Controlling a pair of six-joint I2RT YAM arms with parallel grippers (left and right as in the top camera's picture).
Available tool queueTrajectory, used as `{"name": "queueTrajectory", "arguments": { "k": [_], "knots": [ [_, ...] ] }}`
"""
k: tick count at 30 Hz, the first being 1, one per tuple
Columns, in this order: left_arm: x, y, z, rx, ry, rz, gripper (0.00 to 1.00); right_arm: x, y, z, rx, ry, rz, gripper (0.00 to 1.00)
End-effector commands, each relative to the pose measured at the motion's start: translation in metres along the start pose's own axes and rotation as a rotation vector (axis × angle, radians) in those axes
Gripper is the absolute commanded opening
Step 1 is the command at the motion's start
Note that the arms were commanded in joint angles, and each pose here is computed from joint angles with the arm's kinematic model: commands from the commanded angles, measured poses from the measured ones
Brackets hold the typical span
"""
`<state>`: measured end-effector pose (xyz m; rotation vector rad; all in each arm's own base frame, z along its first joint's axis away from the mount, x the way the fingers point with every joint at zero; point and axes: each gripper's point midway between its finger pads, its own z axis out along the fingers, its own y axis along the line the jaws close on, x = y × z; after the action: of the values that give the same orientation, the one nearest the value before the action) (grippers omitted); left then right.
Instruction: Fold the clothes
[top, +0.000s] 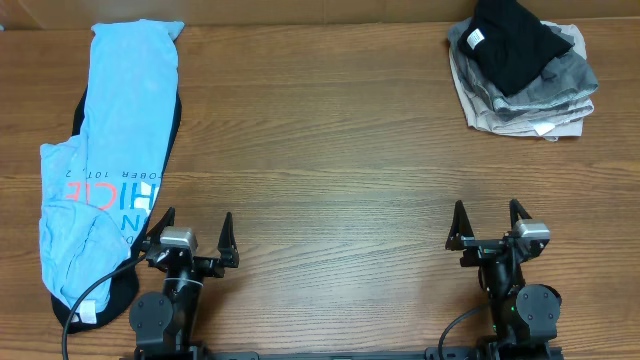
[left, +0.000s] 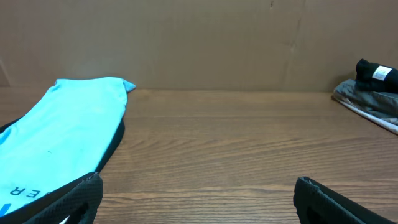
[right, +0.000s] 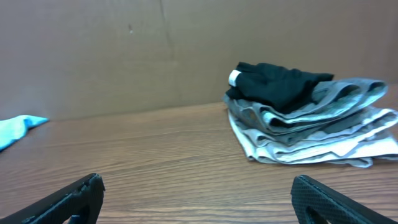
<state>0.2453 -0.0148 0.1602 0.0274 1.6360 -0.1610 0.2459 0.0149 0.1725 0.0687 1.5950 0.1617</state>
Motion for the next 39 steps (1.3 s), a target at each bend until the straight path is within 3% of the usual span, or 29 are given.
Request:
{"name": "queueTrajectory", "arguments": {
  "k": [1,16,21,31,39],
  "knots": [
    [-0.001,0.002,0.000,-0.012,-0.007,0.009,1.00,0.000,-0.008,0.000,0.046,-0.013,-0.025,1.00],
    [-0.001,0.009,-0.001,-0.050,-0.008,0.008,1.00,-0.010,-0.006,0.000,0.036,-0.051,-0.023,1.00],
    [-0.001,0.009,-0.001,-0.048,-0.010,0.008,1.00,-0.009,0.012,0.000,-0.068,-0.044,-0.026,1.00],
    [-0.035,0.002,-0.009,-0.033,-0.052,0.073,1.00,-0.035,0.037,-0.012,-0.189,-0.030,0.000,1.00],
    [-0.077,0.007,-0.018,-0.098,0.073,0.063,1.00,-0.079,0.045,-0.015,-0.179,0.110,0.013,1.00]
  ]
}}
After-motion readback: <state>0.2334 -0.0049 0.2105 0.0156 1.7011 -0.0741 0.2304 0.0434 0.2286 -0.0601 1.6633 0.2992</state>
